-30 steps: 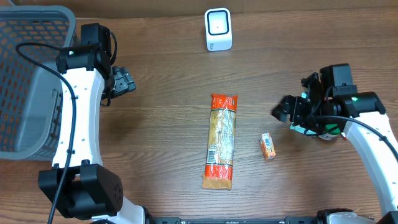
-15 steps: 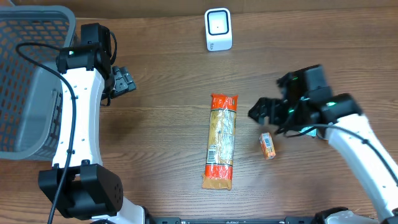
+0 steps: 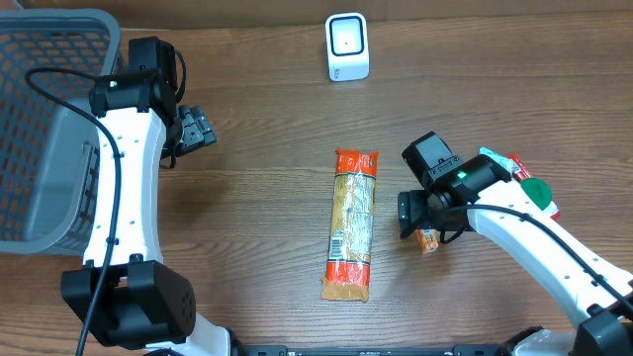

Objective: Scan the item barcode

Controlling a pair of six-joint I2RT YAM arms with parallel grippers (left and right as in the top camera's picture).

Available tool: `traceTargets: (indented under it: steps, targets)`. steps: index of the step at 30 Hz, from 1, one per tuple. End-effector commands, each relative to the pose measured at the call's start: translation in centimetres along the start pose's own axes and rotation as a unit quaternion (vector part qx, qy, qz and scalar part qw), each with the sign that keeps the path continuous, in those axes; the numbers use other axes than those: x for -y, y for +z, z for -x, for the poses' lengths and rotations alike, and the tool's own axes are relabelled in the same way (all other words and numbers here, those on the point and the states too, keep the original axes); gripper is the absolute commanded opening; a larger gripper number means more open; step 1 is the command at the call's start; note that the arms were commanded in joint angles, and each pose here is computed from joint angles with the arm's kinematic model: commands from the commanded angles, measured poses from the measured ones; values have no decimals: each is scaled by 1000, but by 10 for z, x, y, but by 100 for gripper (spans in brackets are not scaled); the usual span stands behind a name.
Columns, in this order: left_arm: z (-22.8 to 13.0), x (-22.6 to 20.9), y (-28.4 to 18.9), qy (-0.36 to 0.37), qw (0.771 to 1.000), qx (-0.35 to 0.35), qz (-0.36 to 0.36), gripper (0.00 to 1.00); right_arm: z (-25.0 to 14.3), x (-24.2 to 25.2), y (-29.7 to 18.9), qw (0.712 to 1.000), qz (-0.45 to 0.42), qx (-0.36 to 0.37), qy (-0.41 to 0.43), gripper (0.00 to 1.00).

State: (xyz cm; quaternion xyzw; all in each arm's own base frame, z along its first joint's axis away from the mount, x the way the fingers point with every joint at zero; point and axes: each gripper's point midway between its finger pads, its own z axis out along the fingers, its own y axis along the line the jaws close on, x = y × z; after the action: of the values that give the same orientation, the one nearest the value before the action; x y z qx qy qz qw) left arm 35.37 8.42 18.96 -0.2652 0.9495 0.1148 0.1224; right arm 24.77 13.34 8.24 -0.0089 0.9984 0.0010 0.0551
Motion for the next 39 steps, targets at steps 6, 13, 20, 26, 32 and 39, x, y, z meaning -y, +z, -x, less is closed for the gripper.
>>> traceTargets:
  steps: [6,13,20,26,32,39]
  targets:
    - [5,0,-4,8,1000,7,-3,100,4,6,3,1000,-21,4,4,46]
    - [5,0,-4,8,1000,7,-3,100,12,29,4,996,-60,20,65,4]
    - [5,0,-4,8,1000,7,-3,100,-2,34,29,996,-61,8,67,4]
    - [5,0,-4,8,1000,7,-3,100,-8,15,34,998,-6,-11,65,4]
    - [5,0,-4,8,1000,7,-3,100,-19,-48,23,982,175,-48,-59,4]
    - [5,0,-4,8,1000,7,-3,100,-23,-64,15,967,229,-53,-97,4]
